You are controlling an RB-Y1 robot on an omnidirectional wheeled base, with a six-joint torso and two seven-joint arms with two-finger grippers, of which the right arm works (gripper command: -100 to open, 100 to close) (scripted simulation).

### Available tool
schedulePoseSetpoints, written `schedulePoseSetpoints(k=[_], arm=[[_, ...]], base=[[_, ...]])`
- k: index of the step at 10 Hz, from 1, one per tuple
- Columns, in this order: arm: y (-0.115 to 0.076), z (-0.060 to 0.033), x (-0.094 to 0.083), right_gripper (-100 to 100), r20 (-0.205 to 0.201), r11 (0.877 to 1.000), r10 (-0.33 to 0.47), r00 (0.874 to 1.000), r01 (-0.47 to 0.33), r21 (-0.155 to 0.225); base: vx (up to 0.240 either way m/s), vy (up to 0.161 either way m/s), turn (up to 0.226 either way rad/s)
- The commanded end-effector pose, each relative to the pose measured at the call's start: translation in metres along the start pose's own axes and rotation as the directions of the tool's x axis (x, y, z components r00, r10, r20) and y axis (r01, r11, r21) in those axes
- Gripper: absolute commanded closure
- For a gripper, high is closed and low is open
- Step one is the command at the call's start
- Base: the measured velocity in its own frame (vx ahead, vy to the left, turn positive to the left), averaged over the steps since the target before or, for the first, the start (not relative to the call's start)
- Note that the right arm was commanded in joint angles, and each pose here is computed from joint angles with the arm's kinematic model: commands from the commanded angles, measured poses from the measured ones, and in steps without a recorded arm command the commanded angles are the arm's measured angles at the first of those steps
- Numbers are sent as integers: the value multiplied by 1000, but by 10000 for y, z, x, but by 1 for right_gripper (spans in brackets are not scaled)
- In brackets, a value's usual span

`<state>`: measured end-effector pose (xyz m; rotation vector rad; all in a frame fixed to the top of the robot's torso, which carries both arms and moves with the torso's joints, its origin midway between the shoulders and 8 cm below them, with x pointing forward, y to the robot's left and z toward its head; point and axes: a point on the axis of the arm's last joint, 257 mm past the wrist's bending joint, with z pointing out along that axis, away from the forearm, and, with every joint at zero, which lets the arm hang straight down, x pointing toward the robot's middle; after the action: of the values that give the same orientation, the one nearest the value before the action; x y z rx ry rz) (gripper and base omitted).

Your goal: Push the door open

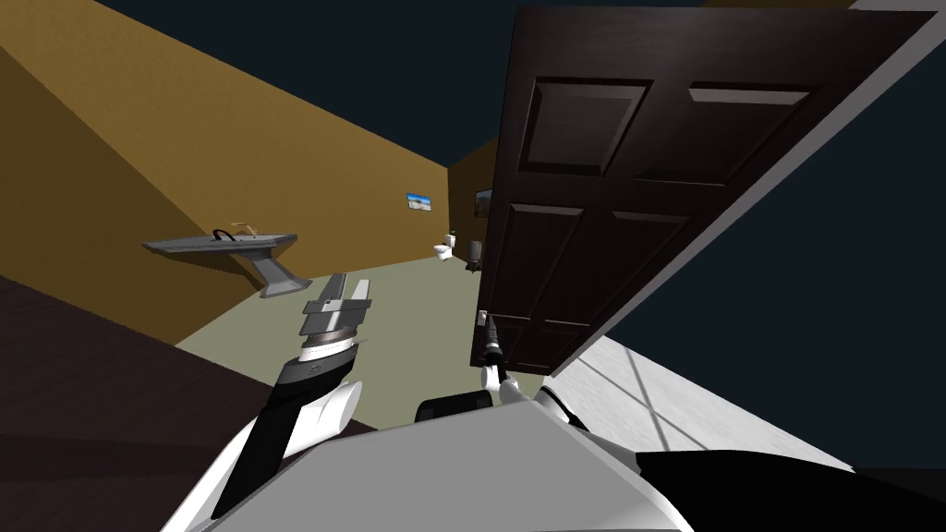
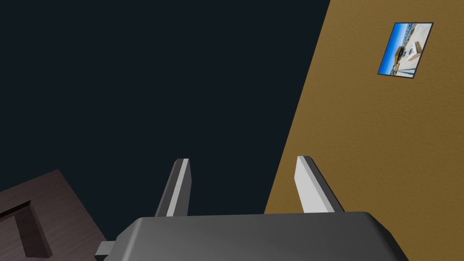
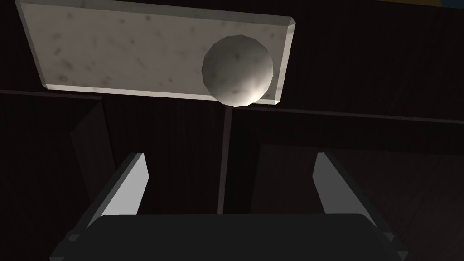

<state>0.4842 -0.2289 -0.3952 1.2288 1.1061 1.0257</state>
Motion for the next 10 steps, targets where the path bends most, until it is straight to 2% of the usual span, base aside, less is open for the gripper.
schedulePoseSetpoints(k=[1, 5, 10], arm=[[20, -18, -47, -100, 18, 1000, -4, 1000, 4, -6], [44, -75, -94, -100, 58, 1000, 0, 998, 0, -11], [54, -187, -17, -100, 102, 1000, 29, 994, -29, -4]], base=[[-113, -42, 115], [-92, -25, 110], [-99, -10, 105]])
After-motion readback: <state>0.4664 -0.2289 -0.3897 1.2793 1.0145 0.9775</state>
